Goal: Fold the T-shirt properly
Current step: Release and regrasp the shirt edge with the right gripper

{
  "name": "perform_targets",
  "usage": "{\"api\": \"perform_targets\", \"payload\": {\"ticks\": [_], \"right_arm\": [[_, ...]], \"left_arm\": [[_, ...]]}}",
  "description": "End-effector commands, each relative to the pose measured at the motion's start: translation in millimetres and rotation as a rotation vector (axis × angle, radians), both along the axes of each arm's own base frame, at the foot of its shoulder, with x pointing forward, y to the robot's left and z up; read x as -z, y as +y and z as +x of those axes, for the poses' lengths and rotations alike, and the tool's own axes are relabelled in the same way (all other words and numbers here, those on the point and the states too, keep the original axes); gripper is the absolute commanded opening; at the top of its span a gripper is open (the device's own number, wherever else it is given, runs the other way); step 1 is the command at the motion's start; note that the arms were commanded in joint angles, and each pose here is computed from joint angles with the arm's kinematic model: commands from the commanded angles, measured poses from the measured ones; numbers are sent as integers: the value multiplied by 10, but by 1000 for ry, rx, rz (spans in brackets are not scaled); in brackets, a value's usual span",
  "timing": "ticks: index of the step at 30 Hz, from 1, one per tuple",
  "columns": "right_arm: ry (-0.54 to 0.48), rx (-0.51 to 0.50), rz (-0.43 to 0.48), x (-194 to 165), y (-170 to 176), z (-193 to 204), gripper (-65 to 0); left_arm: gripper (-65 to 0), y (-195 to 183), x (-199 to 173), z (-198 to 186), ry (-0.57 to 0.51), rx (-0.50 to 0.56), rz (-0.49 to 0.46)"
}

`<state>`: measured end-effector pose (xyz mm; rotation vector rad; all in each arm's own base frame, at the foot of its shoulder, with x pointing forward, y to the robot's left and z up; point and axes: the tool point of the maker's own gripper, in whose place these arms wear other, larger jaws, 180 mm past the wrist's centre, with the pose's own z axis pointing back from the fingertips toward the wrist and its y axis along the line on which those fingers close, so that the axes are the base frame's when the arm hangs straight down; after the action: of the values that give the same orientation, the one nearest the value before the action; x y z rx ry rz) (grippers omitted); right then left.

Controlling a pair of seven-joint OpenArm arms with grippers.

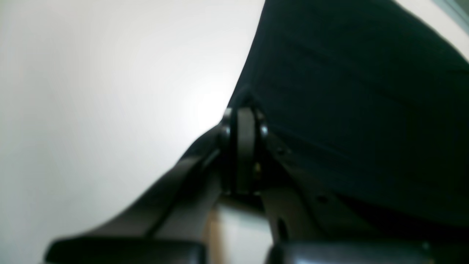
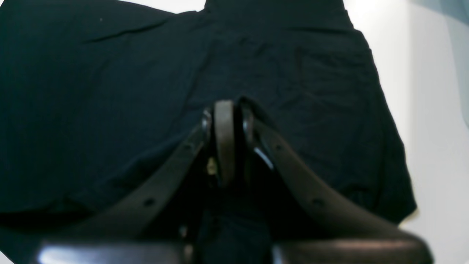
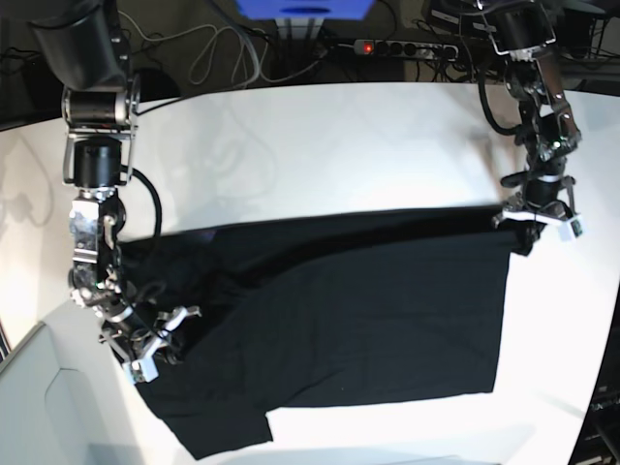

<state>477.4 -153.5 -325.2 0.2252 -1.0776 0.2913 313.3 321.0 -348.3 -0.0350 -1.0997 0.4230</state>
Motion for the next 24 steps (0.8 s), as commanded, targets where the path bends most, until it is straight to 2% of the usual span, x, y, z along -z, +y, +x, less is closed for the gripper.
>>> {"api": "perform_targets", "payload": {"ticks": [1, 6, 18, 21, 24], "right_arm": [[-76, 5, 13, -273, -39, 132, -645], [-51, 17, 20, -219, -71, 182, -645], [-37, 18, 18, -183, -73, 172, -639], [-35, 18, 16, -178, -82, 170, -555], [-35, 22, 12, -180, -107, 169, -403]], "left_arm": [[-650, 63, -178, 78, -54, 0, 27], [-650, 66, -248, 157, -76, -3, 24], [-650, 123, -90, 197, -47, -29, -9], [-650, 140, -90, 232, -49, -34, -14], [-645, 132, -61, 266, -25, -28, -27]]}}
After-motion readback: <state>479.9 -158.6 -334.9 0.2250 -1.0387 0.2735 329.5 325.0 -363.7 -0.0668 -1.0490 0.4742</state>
